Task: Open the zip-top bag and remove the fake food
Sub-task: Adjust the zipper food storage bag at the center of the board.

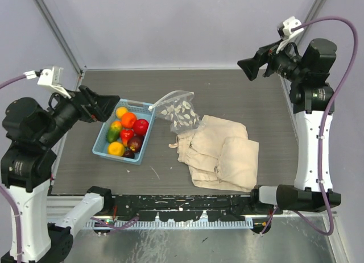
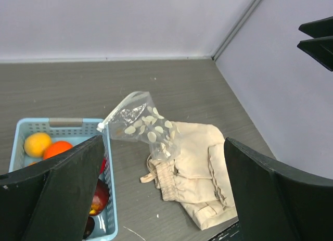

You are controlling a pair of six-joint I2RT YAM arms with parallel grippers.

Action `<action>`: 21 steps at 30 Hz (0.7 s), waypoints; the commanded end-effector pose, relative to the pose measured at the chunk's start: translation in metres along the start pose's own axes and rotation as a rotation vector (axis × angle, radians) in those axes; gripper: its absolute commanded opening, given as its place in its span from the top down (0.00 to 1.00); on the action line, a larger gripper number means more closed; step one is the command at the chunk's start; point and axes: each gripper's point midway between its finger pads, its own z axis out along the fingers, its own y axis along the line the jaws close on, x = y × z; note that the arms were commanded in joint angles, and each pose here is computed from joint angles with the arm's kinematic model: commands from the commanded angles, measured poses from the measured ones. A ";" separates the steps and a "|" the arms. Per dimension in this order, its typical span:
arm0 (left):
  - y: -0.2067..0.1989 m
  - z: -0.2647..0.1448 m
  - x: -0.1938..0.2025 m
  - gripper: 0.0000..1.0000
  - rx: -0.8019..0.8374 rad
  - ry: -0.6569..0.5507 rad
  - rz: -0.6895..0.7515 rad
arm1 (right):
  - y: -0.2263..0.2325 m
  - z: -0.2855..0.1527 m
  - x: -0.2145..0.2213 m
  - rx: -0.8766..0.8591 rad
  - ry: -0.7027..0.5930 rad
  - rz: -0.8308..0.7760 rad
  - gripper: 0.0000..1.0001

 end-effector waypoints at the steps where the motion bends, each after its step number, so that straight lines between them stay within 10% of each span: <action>1: -0.013 -0.022 -0.015 0.02 0.022 -0.028 0.063 | 0.027 -0.023 -0.046 -0.029 -0.088 0.089 0.00; 21: -0.033 -0.048 -0.001 0.02 0.116 -0.022 0.058 | 0.040 -0.070 -0.066 0.135 -0.141 0.192 0.00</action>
